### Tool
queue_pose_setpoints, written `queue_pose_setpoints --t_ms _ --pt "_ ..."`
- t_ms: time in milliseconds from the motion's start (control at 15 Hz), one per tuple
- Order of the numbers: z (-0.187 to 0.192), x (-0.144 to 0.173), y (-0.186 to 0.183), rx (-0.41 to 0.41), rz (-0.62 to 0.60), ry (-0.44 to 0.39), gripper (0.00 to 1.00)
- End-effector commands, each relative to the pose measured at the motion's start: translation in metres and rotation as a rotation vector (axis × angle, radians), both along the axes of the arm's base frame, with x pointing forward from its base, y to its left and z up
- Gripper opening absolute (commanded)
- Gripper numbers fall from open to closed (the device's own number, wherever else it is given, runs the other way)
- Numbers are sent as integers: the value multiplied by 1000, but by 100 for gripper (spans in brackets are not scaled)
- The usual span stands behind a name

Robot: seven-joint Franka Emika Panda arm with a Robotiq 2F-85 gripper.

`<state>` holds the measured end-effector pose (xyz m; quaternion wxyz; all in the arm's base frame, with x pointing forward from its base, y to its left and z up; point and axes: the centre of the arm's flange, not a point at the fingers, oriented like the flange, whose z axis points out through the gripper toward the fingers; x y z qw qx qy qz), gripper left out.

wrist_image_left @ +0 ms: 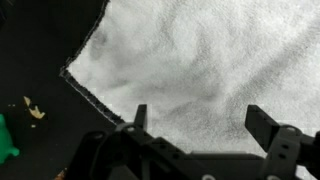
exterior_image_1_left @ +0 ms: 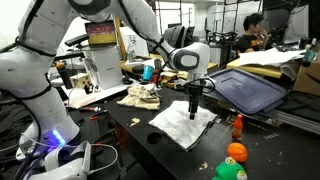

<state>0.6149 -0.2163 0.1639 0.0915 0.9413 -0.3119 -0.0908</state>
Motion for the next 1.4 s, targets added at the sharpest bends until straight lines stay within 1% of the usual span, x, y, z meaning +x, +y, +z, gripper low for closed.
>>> queue_pose_setpoints --t_ms 0,400,667,933,1200,1333 --pt "25 -25 16 -7 -26 -29 100" --pt "43 -62 27 23 -15 -15 100" --pt "42 -89 26 28 -31 3 100" --pt "37 -109 21 19 -52 6 100" --pt "42 -120 11 -32 -63 -22 100" --pt "44 -125 5 -78 -59 -35 100"
